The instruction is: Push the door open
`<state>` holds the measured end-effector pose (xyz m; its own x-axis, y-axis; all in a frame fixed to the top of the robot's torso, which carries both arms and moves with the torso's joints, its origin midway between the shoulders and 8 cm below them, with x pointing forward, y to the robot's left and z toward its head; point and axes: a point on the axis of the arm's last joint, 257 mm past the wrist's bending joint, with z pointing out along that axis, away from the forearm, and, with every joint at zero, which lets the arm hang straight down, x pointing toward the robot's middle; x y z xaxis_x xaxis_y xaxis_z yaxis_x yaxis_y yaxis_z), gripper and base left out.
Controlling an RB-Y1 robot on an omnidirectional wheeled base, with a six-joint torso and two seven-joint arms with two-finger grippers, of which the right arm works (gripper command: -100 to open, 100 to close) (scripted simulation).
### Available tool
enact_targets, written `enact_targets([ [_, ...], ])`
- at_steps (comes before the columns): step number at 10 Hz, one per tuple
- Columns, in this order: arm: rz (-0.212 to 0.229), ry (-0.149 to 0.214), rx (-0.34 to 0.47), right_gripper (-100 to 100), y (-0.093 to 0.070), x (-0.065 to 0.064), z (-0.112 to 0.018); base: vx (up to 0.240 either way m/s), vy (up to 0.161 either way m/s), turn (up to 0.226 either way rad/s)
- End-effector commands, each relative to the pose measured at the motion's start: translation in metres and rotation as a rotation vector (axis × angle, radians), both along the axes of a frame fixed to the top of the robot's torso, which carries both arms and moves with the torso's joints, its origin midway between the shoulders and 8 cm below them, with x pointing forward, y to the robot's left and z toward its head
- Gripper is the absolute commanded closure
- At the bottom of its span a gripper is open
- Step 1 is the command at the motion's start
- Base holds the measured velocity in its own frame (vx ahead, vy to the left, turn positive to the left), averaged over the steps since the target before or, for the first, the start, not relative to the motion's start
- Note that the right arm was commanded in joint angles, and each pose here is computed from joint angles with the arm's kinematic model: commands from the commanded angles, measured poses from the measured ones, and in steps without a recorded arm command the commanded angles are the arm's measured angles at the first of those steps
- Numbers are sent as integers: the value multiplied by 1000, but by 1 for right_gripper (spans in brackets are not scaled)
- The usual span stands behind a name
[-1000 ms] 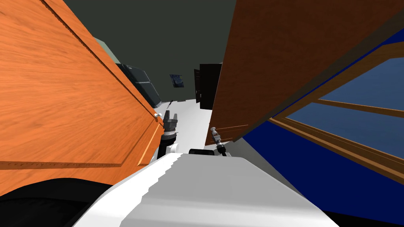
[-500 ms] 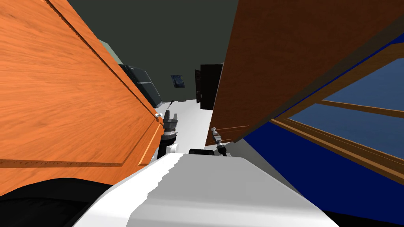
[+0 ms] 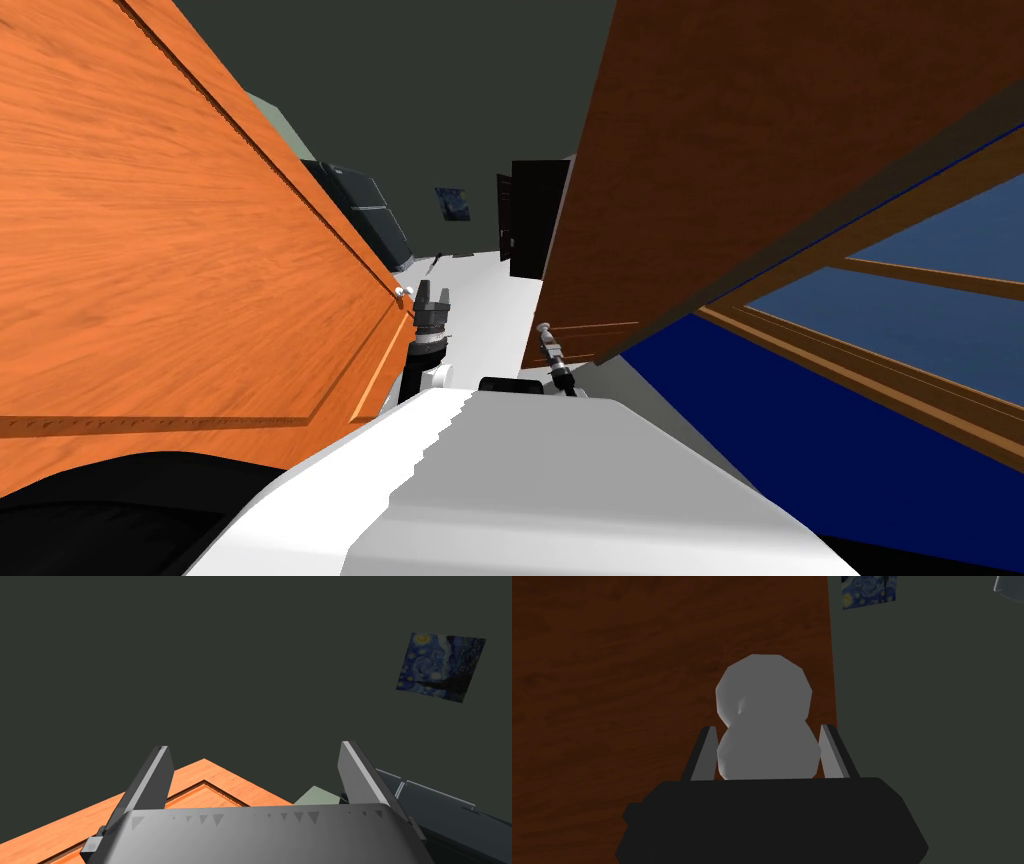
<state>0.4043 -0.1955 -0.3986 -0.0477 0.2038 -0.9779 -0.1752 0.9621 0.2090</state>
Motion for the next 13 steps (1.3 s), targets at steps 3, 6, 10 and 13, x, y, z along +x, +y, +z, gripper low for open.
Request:
enact_targets([
  [3, -39, -12, 122, 100, -20, 8, 12, 41, 10, 43],
  [6, -57, -8, 217, 100, -28, 10, 14, 32, 9, 22],
  [10, -86, -7, 354, 100, -40, 12, 18, 46, 2, 35],
  [13, -95, -5, 420, 100, -45, 13, 19, 41, 6, 17],
])
